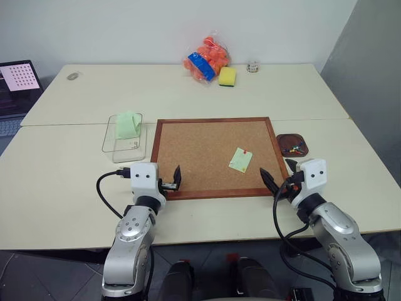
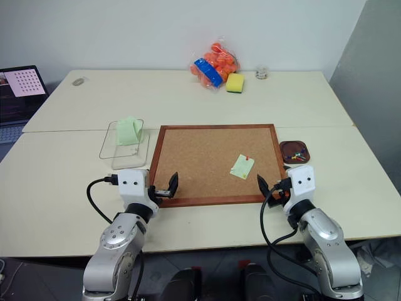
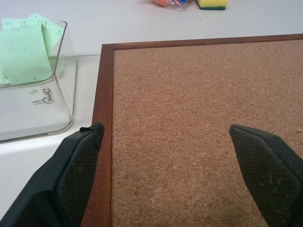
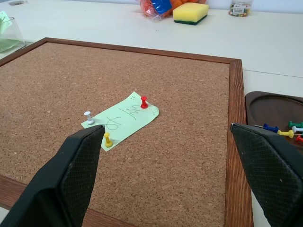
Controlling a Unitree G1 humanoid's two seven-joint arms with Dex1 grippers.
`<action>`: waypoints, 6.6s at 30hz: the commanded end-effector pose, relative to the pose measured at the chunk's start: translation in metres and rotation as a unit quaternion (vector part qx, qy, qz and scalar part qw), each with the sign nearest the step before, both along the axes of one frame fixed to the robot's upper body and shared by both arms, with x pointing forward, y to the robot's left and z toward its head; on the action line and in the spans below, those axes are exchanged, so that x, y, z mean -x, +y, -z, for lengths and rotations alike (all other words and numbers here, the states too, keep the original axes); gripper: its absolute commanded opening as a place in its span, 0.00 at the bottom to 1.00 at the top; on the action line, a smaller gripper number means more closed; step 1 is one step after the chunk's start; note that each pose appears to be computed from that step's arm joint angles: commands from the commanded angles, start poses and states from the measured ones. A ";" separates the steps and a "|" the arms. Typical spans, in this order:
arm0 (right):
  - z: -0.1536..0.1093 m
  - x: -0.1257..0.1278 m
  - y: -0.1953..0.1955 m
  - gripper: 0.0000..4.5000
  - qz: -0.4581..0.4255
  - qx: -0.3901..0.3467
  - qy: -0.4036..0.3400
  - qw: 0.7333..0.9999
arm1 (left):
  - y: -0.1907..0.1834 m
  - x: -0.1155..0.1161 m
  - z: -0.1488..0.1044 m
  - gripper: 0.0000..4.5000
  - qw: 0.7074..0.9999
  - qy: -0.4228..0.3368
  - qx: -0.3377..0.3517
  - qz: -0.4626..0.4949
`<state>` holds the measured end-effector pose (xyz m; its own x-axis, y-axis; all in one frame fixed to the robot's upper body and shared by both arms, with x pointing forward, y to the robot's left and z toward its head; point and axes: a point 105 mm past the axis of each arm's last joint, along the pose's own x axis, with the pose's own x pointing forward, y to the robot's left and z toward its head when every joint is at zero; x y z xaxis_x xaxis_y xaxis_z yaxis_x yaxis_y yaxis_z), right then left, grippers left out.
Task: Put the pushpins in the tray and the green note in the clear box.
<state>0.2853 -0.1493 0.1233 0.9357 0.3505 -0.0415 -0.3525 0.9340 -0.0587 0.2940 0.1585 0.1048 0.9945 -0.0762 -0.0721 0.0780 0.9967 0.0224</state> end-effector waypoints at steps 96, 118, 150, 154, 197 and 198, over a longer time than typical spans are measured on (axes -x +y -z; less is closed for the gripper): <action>0.016 -0.109 0.050 0.36 -0.121 0.025 0.024 0.992 | -0.085 -0.045 0.043 0.00 0.910 0.112 -0.059 0.394; -0.025 -0.093 0.058 0.01 -0.152 -0.027 -0.078 0.985 | -0.083 -0.047 0.041 0.00 0.913 0.108 -0.062 0.388; -0.018 -0.133 -0.077 0.30 0.204 -0.103 -0.005 0.973 | -0.087 -0.047 0.038 0.00 0.913 0.101 -0.063 0.391; -0.019 -0.133 -0.081 0.47 0.214 -0.098 -0.009 0.972 | -0.088 -0.047 0.038 0.00 0.913 0.100 -0.063 0.390; -0.036 -0.078 0.002 1.00 -0.113 0.003 -0.068 0.991 | -0.094 -0.048 0.033 0.00 0.912 0.091 -0.058 0.397; -0.031 -0.067 0.012 1.00 -0.156 0.015 -0.062 0.986 | -0.094 -0.048 0.033 0.00 0.911 0.091 -0.059 0.397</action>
